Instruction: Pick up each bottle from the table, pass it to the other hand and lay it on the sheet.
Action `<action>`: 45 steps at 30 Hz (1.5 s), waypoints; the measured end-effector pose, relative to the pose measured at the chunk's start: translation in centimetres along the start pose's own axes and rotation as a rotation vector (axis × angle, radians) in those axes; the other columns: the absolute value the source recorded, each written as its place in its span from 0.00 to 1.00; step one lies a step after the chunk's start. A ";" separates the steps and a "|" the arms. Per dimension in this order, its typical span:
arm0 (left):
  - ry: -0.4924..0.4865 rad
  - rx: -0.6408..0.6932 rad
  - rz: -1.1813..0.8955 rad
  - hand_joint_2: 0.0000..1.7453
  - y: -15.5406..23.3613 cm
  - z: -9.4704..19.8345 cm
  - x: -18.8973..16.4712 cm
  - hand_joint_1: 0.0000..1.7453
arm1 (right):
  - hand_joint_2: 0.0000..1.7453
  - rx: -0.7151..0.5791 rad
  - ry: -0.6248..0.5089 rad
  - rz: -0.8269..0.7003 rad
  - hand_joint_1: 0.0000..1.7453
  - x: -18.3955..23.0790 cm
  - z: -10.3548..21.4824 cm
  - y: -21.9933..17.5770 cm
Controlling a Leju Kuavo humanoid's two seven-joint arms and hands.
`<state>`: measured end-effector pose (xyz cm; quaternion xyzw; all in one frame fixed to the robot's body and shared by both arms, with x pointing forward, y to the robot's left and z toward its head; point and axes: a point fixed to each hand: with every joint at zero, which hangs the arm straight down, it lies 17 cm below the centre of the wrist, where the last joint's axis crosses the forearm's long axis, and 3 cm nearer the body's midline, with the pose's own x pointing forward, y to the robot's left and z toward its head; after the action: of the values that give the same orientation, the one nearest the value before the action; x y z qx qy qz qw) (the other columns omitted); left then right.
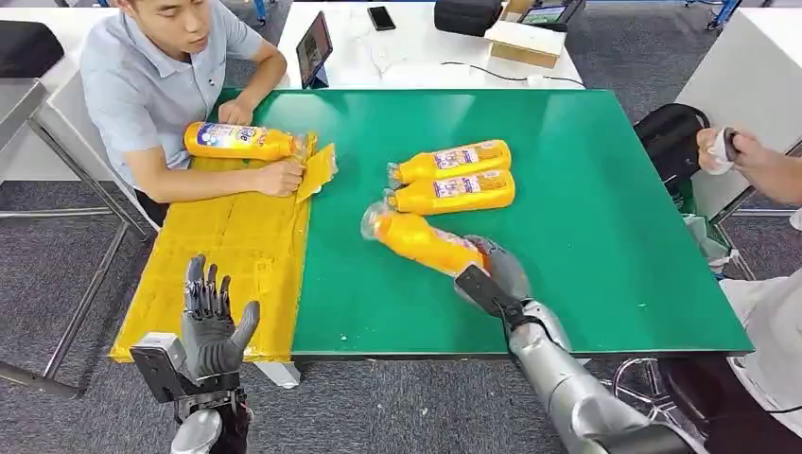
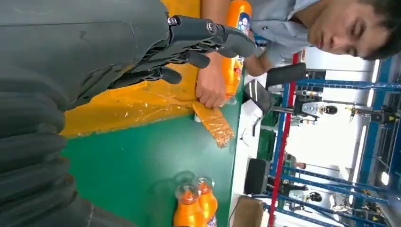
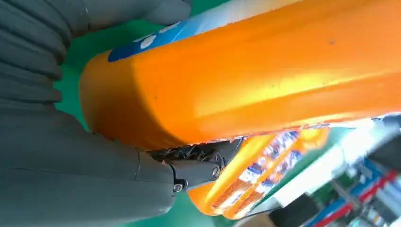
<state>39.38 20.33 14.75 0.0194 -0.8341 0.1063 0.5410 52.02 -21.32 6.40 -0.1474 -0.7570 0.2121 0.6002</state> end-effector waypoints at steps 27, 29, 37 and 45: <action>0.010 -0.358 -0.152 1.00 -9.6 4.8 -2.7 0.00 | 1.00 -0.074 -0.349 -0.367 1.00 17.3 0.5 4.1; 0.002 -0.371 -0.152 1.00 -10.0 4.8 -2.7 0.00 | 1.00 -0.047 -0.362 -0.386 1.00 18.1 0.6 5.0; -0.094 -0.392 -0.090 1.00 -12.9 2.1 -0.1 0.00 | 1.00 0.164 -0.418 -0.450 1.00 23.1 1.3 12.1; -0.146 -0.297 -0.165 1.00 -12.0 1.0 0.9 0.00 | 1.00 0.326 -0.386 -0.453 1.00 24.0 3.7 18.4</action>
<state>39.83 8.53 17.08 0.0155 -0.8733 -0.0647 0.4827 42.23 5.54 16.82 0.1651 -0.8263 0.2157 0.4934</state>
